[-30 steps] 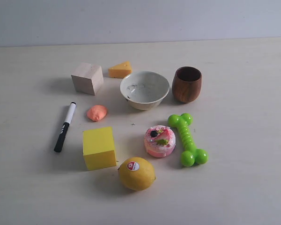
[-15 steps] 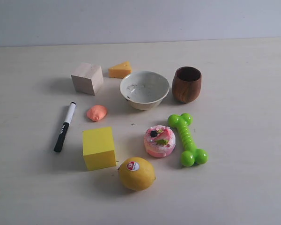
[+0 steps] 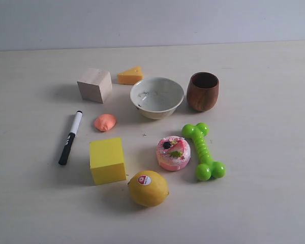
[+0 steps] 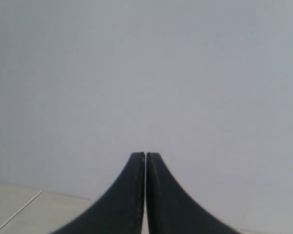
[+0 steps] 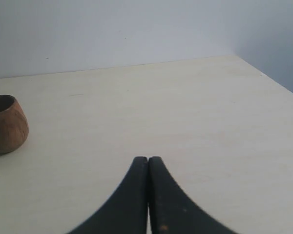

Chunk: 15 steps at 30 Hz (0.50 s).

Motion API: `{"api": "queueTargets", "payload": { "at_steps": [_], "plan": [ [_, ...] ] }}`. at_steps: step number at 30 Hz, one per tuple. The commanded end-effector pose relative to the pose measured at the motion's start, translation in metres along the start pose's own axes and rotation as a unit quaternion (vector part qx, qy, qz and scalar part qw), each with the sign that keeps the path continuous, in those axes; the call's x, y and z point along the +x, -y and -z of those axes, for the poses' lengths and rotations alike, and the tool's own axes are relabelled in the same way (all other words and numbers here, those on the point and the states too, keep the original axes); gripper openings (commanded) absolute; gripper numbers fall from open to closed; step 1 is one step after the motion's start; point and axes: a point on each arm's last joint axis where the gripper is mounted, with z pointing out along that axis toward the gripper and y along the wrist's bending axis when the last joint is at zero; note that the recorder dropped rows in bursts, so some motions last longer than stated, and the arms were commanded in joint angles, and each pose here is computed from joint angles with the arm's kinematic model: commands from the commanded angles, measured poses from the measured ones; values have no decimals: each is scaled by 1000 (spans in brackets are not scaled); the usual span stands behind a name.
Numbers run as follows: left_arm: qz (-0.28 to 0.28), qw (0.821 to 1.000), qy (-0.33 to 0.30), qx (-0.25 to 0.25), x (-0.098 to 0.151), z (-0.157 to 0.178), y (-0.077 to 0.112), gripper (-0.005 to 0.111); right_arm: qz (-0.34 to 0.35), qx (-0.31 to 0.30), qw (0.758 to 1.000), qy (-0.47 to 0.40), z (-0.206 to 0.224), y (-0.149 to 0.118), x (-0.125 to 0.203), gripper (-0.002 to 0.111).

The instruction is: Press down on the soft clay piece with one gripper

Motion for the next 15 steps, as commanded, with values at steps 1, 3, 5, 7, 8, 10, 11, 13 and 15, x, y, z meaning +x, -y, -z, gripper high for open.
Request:
{"api": "queueTargets", "payload": {
  "at_steps": [1,3,5,7,8,10,11,13,15],
  "plan": [
    [26,999,-15,24,-18,-21,7,4,3,0,1000,3,0,0,1,0],
    [38,998,-33,45,-24,-34,12,4,3,0,1000,3,0,0,1,0],
    [39,996,-50,69,-28,-46,19,4,3,0,1000,3,0,0,1,0],
    [31,992,-76,95,-29,-59,28,4,3,0,1000,3,0,0,1,0],
    [23,989,-92,110,-28,-66,34,4,3,0,1000,3,0,0,1,0],
    [4,982,-130,139,-24,-80,47,4,3,0,1000,3,0,0,1,0],
    [-9,977,-151,153,-22,-87,54,4,3,0,1000,3,0,0,1,0],
    [-33,967,-184,172,-19,-98,66,4,3,0,1000,3,0,0,1,0],
    [-48,954,-229,188,-12,-112,80,4,3,0,1000,3,0,0,1,0]
  ]
}}
